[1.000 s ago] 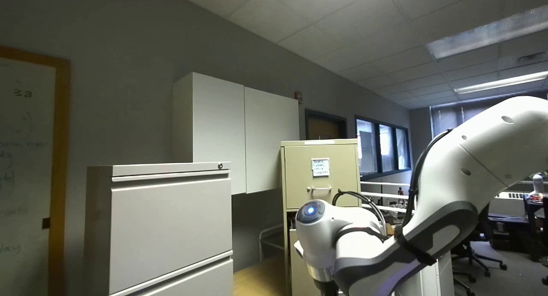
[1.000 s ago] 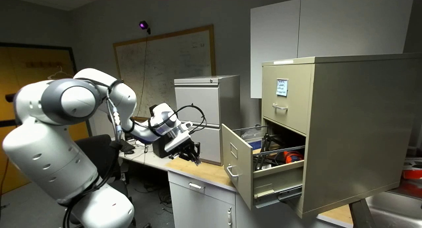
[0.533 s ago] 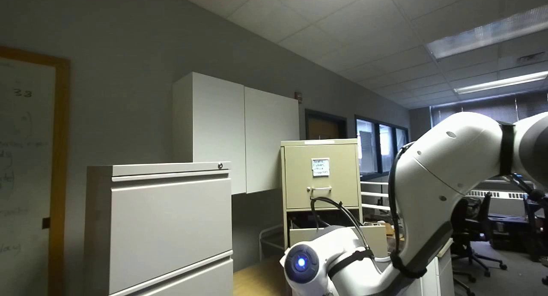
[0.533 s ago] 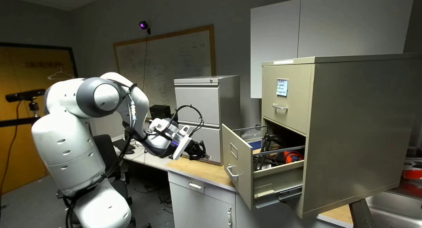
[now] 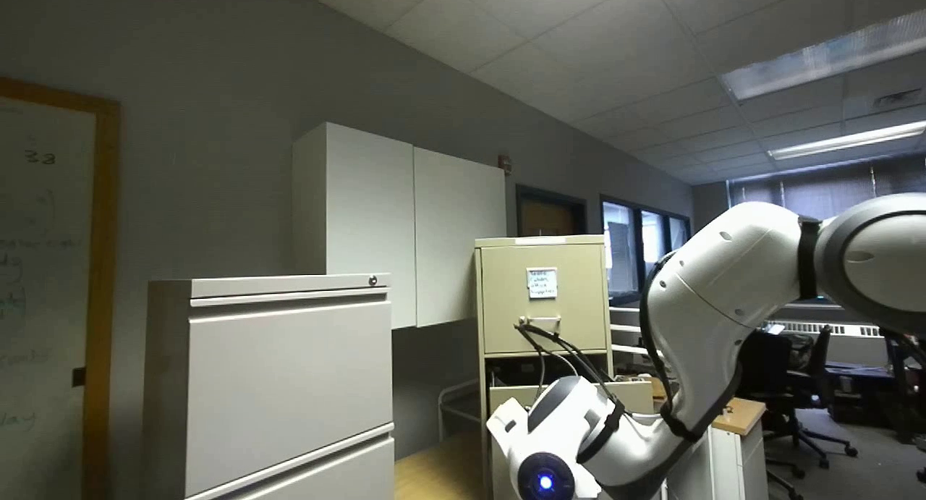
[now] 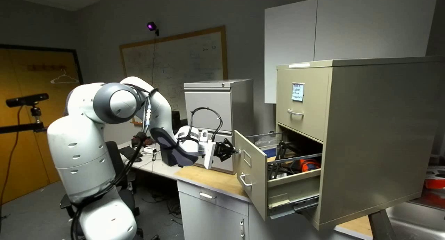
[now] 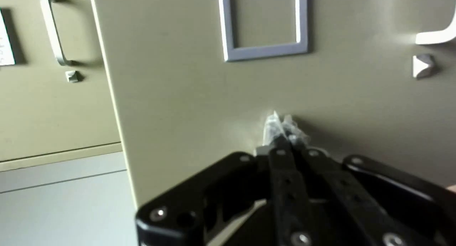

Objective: Close the bottom drawer of the cabinet at the right

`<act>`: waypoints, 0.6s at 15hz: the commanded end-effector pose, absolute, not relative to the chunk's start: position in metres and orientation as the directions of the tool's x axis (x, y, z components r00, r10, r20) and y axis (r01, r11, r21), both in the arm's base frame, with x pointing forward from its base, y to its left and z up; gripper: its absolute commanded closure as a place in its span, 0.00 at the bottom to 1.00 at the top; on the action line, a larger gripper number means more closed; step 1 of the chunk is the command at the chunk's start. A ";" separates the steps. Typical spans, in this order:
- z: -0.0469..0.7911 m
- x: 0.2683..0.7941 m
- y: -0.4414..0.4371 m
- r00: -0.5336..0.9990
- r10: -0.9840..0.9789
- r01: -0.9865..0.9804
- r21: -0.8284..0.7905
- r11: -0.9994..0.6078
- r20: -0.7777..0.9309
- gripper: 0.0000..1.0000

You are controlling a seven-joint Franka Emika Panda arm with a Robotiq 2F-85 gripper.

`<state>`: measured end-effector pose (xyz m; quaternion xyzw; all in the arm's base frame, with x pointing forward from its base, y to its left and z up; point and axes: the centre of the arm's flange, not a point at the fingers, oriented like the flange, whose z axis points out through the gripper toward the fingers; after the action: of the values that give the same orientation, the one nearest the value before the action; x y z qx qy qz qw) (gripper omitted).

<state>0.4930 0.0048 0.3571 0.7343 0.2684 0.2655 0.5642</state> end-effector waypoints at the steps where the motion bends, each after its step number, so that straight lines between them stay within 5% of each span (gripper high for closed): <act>1: 0.329 0.536 -0.054 0.717 0.683 -0.007 0.981 -0.192 0.139 1.00; 9: 0.308 0.601 -0.181 0.852 0.455 -0.138 0.950 -0.279 0.257 1.00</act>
<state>0.5507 -0.1265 0.3073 0.7616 0.1557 0.2493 0.5775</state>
